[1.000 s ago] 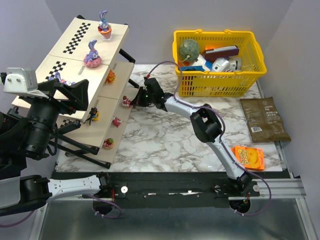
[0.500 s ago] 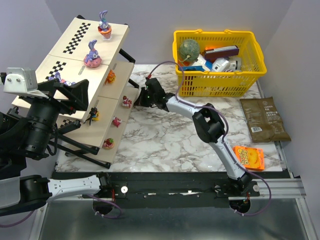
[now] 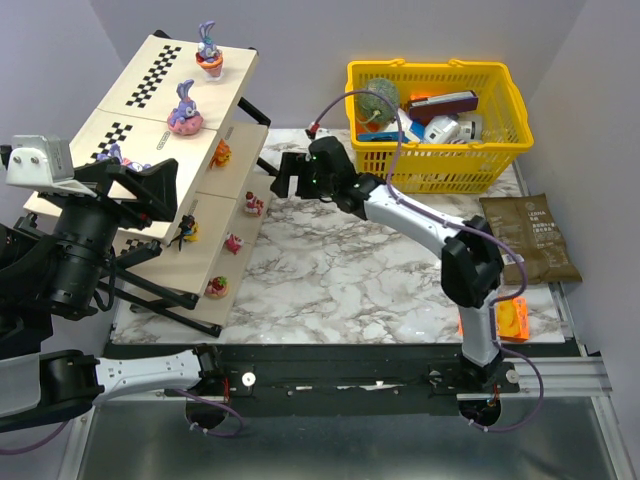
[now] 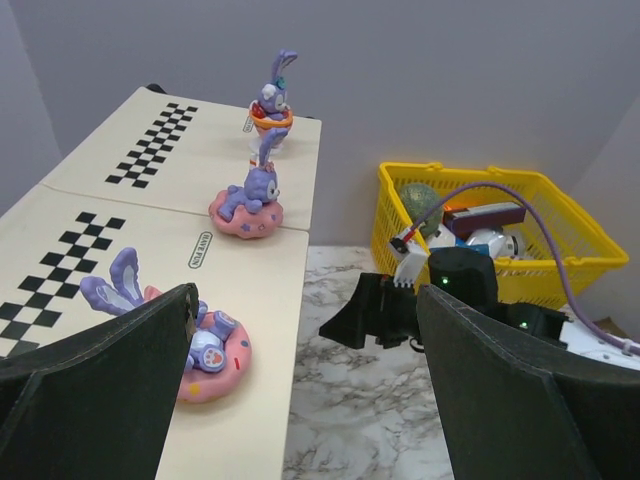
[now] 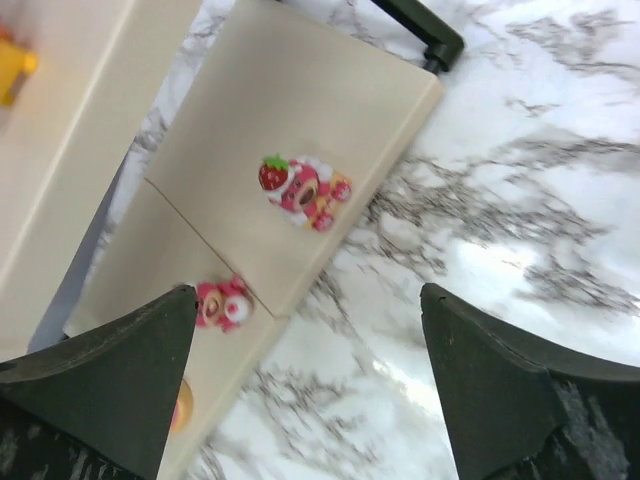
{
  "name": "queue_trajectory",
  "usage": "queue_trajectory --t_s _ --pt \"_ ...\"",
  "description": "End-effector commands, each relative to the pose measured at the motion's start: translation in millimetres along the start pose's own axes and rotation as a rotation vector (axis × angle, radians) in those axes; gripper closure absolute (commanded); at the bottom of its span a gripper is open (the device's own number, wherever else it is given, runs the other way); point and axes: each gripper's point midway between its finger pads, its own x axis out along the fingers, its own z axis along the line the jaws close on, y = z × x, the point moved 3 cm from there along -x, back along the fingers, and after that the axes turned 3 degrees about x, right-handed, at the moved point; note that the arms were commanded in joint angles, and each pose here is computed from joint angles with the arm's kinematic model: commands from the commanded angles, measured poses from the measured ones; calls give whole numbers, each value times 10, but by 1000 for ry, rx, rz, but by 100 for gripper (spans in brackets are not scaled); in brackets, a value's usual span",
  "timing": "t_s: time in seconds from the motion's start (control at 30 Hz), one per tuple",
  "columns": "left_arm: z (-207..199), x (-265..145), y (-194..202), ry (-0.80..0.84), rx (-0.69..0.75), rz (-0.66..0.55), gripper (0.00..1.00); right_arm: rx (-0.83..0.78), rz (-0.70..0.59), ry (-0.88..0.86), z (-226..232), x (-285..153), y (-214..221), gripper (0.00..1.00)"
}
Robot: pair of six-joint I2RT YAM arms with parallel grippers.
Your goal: Place and organize the plastic toys onto the shelf
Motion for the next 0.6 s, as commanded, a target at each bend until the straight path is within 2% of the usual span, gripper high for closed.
queue_trajectory --t_s 0.0,0.03,0.2,0.37,0.57 --pt "46 -45 -1 -1 -40 3 1 -133 -10 83 -32 -533 -154 0" --pt "64 -54 37 -8 -24 20 1 -159 22 113 -84 -630 -124 0" --pt "255 -182 11 -35 -90 23 1 -200 23 171 -157 -1092 -187 0" --pt "288 -248 -65 9 -140 -20 1 -229 -36 150 -127 -1587 -293 0" --pt "268 -220 -62 8 -75 -3 1 -242 -55 112 -38 -1948 -380 0"
